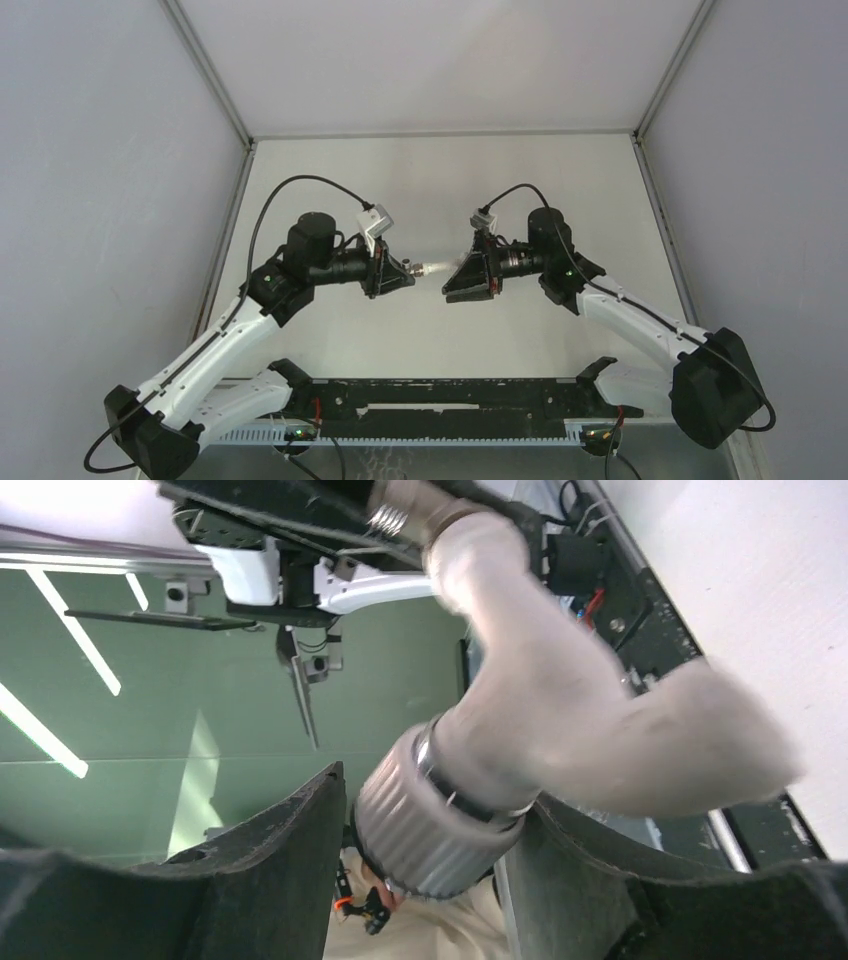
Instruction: Install the water faucets
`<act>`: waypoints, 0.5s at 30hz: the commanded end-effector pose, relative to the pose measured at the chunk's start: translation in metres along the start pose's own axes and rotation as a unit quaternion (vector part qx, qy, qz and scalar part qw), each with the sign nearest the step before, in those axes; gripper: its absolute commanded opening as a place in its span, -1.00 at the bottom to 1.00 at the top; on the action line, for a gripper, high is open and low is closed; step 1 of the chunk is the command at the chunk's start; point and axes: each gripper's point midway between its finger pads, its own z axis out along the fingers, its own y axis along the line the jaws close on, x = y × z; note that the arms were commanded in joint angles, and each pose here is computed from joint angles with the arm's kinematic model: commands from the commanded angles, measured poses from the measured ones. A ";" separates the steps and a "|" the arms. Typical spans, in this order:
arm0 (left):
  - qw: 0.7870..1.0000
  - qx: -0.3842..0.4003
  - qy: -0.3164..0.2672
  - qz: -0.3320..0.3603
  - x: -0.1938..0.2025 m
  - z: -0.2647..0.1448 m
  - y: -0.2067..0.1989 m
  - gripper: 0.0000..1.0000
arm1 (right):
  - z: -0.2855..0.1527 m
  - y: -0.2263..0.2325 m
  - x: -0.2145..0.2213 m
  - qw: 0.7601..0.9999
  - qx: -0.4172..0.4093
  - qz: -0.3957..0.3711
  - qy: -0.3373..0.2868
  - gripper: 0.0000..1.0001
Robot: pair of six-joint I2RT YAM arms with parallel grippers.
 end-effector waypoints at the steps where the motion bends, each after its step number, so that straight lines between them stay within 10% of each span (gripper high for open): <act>1: 0.997 -0.037 -0.058 0.040 -0.026 0.002 0.016 -1.00 | -0.009 0.041 0.004 0.999 -0.044 -0.003 0.014 0.29; 15: 0.999 0.045 -0.022 0.015 -0.007 0.010 -0.007 -1.00 | -0.017 0.057 -0.020 0.994 -0.033 -0.072 -0.072 0.29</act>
